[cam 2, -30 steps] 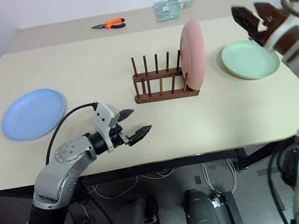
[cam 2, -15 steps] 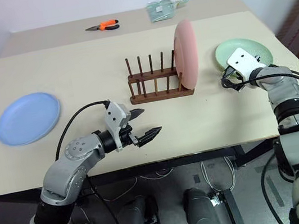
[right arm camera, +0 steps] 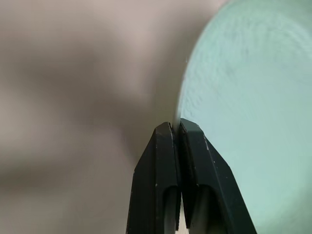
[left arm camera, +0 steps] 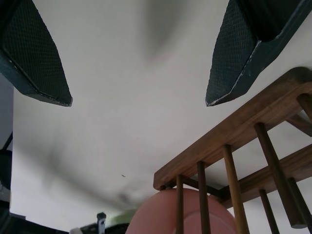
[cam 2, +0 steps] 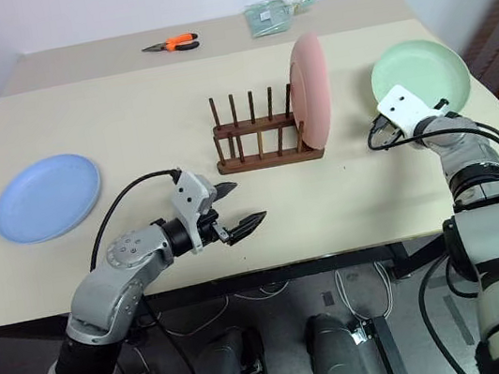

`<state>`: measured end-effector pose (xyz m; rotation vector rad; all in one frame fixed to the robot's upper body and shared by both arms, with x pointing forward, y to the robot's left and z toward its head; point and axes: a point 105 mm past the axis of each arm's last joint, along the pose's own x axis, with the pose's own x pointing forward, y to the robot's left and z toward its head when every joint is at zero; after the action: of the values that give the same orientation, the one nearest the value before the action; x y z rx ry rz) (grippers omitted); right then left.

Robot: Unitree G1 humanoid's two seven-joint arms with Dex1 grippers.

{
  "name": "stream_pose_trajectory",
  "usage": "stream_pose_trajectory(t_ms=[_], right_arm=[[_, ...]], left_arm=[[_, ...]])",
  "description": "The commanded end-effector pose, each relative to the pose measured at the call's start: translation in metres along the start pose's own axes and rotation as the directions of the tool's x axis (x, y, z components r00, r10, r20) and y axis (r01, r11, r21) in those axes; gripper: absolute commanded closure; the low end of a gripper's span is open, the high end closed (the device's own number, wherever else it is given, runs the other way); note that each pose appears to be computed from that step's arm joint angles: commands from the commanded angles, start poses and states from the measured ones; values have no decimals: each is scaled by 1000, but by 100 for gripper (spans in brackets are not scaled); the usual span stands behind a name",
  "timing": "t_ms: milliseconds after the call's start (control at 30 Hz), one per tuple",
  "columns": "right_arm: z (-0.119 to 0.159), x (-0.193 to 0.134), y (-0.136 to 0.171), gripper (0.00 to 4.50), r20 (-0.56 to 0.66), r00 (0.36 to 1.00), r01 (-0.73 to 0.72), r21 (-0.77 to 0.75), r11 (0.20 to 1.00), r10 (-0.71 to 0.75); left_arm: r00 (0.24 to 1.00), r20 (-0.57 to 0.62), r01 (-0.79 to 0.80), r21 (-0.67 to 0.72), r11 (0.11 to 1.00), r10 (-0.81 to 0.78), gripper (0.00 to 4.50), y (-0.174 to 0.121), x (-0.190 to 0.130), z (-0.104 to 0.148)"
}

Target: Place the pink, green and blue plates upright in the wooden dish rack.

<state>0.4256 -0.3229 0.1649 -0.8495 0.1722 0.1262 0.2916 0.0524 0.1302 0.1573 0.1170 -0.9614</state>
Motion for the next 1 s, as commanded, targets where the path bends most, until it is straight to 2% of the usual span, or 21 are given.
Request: stream_pose_trajectory(t_ms=[33,133,167,233,333,400,433,533,633,767,1000], right_arm=[[75,-32,-66,446,337,918,171,133,976,-207],[135,-75,-87,446,564,782,74,339,938,-265],[154,-92,-90,446,630,730,-4,391,920,-265],[191,-129,-89,446,765,600,-270,470,840,-235],[239,-182,-53,446,933,357,-680,294,672,-47],[255,-198,-31,446,965,260,-800,202,565,24],[263,-196,-18,446,969,245,-844,195,499,35],[275,-177,8,446,961,273,-913,247,326,35],[272,-146,25,446,922,386,-904,368,218,45],[260,-116,34,446,875,479,-874,466,139,73],[243,-90,42,446,830,543,-839,534,103,128]], left_arm=[[999,34,-37,30,999,36,0,5,-8,7],[998,27,-62,29,998,61,0,13,-13,5],[997,25,-71,28,997,71,0,16,-15,4],[995,21,-94,28,995,93,0,23,-18,2],[993,6,-118,33,992,118,0,32,-23,-4],[992,1,-123,38,992,123,0,35,-24,-6],[992,-1,-127,42,991,127,0,37,-25,-6],[991,2,-132,49,990,132,0,39,-24,-6],[991,11,-134,48,990,134,0,38,-23,-5],[991,15,-134,46,990,133,0,34,-22,-5],[990,16,-139,40,989,138,0,32,-24,-4]])
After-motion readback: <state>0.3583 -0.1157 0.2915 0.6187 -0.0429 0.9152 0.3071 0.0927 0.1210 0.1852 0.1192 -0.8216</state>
